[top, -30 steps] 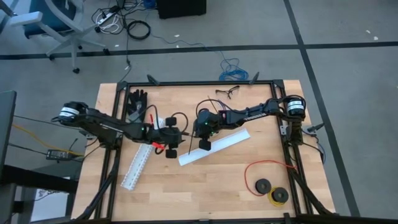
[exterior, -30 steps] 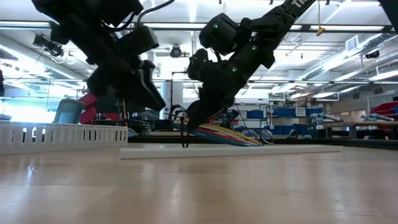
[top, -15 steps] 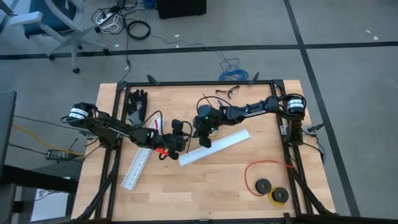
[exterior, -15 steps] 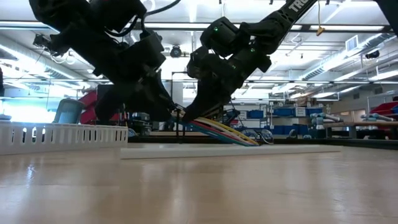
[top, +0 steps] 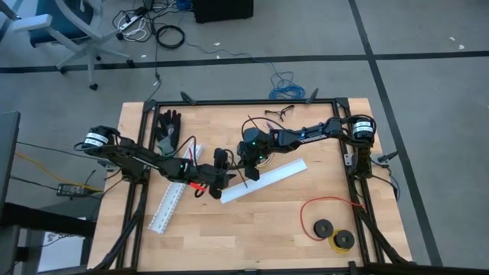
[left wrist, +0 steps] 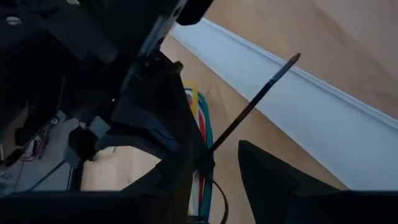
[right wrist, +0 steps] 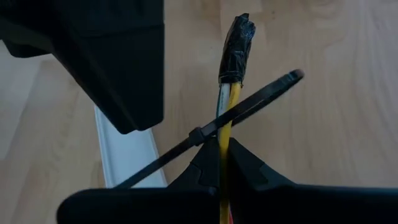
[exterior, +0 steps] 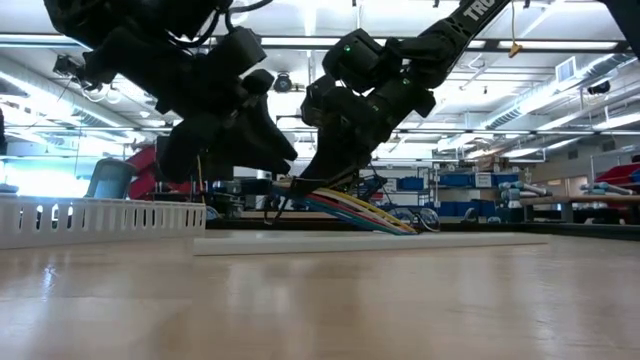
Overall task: Ziptie cables
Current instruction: Wrap the cables together using a zip tie
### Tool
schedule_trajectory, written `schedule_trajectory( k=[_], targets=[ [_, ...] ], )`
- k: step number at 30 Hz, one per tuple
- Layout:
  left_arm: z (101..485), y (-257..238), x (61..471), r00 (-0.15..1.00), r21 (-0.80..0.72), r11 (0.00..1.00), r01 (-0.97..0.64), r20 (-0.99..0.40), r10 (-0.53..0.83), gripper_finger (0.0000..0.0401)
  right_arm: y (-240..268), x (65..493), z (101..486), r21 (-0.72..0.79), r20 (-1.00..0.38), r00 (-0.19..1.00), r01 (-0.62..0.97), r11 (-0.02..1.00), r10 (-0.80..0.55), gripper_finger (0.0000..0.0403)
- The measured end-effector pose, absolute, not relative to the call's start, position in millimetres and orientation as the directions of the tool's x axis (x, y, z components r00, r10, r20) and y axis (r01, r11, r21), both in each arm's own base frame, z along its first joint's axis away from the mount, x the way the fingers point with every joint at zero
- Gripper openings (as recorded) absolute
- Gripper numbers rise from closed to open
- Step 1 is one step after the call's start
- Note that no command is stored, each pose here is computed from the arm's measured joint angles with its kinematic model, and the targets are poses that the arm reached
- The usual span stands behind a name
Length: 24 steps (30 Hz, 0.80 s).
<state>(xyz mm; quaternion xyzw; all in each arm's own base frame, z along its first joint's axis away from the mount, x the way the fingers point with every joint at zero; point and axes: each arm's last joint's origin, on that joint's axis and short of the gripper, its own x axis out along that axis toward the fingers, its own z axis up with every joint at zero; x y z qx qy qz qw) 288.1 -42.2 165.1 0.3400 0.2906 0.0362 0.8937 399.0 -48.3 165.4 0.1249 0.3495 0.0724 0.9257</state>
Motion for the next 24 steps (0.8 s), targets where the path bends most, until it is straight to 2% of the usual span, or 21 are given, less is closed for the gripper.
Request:
schedule_trajectory(
  k=[10,16,24],
  targets=[
    [158.5,-43.1,290.5,0.824,0.622,0.766,0.16,-0.512,0.244,0.0135,-50.6,401.6,168.9,0.308,-0.593,0.774,-0.034,0.951,0.22,0.0004],
    [144.2,-45.1,297.2,0.806,0.71,0.691,0.136,-0.485,0.339,0.0135,-51.0,401.2,168.6,0.317,-0.595,0.771,-0.035,0.948,0.227,0.0004],
    [146.0,-45.8,299.6,0.816,0.764,0.632,0.129,-0.445,0.37,0.0135,-54.1,400.7,168.3,0.318,-0.597,0.771,-0.028,0.948,0.223,0.0004]
  ],
)
